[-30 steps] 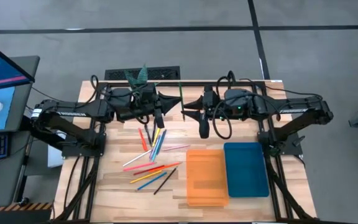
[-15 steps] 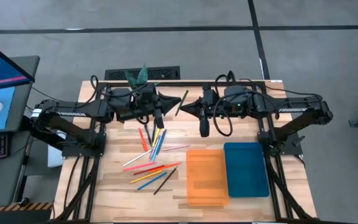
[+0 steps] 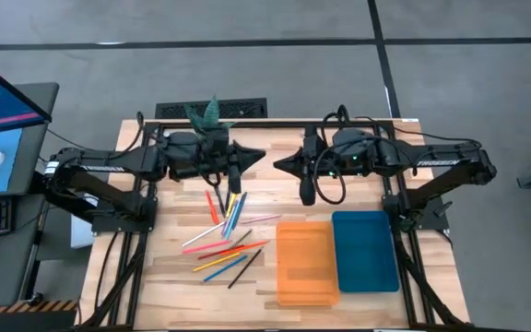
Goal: Sort pens & pencils
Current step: Put the white pencil into the blue bin
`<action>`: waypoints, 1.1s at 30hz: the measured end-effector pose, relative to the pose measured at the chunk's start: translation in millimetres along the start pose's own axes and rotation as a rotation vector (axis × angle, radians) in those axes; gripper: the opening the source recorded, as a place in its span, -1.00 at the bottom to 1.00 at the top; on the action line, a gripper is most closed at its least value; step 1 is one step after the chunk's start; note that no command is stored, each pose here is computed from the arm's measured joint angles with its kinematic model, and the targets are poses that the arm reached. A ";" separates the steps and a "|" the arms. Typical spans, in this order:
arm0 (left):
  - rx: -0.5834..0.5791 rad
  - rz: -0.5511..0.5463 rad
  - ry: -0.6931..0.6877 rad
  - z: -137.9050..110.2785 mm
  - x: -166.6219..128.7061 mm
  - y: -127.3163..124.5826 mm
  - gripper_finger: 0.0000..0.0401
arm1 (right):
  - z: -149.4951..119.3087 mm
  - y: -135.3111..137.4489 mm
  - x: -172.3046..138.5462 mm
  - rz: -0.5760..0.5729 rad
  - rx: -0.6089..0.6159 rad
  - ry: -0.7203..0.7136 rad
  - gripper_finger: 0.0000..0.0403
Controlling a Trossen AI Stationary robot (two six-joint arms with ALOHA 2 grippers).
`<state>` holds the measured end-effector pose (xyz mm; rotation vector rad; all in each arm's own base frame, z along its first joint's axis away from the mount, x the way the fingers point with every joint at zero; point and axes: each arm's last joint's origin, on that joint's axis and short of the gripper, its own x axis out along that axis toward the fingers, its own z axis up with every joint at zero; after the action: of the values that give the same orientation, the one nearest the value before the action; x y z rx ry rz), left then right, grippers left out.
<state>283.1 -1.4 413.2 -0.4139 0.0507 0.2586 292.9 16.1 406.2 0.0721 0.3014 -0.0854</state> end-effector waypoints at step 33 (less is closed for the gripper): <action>-0.045 0.556 1.054 -261.2 -50.4 56.0 -0.14 | -31.3 28.5 -61.1 -0.089 -0.015 0.313 -0.14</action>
<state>220.9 -69.4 157.5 -0.5394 1.2074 0.5656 228.3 51.5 396.4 0.0568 0.6182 -0.1611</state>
